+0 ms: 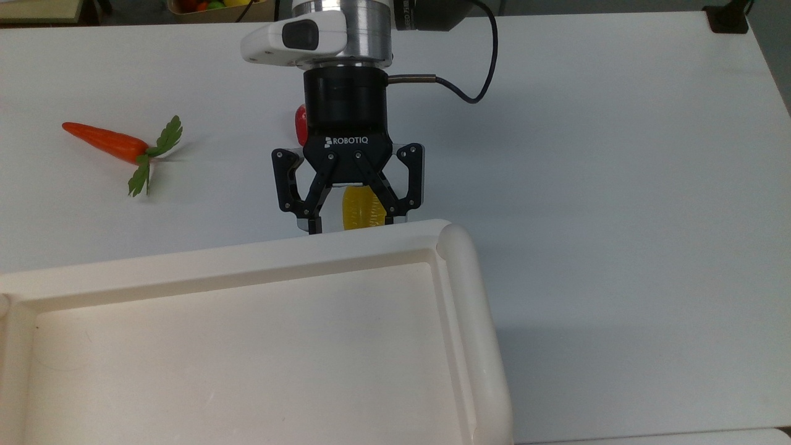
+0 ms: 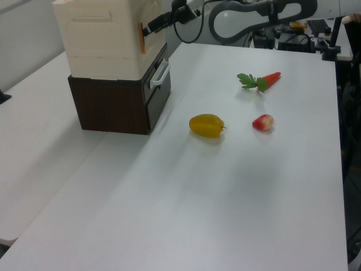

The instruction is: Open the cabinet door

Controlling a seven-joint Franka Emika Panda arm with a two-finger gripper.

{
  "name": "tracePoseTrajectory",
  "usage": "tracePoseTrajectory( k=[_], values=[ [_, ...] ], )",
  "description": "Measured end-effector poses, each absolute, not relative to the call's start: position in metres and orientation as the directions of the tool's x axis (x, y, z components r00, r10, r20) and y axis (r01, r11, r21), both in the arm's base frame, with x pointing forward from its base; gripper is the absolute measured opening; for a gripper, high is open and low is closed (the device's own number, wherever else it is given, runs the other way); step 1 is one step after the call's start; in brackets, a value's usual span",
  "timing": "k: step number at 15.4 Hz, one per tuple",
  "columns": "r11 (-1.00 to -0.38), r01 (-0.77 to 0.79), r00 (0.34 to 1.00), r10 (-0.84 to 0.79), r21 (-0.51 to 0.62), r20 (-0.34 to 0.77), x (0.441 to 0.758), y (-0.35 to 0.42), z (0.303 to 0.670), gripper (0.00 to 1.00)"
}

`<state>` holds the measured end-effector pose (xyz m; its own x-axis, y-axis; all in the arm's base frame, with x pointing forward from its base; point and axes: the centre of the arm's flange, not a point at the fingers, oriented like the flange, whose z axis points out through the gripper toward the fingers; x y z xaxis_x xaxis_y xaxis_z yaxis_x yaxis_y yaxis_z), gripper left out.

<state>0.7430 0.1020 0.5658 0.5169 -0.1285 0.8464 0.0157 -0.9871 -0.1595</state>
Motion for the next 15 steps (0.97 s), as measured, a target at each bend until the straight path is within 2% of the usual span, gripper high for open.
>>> tracePoseTrajectory(
  k=[8,11,15],
  values=[
    [-0.985,0.028,0.507,-0.134,-0.172,0.852,0.743,0.115,0.572,0.75],
    [-0.984,0.038,0.506,-0.130,-0.172,0.852,0.742,0.123,0.573,0.72],
    [-0.985,0.052,0.503,-0.119,-0.167,0.856,0.741,0.132,0.575,0.30]
  ],
)
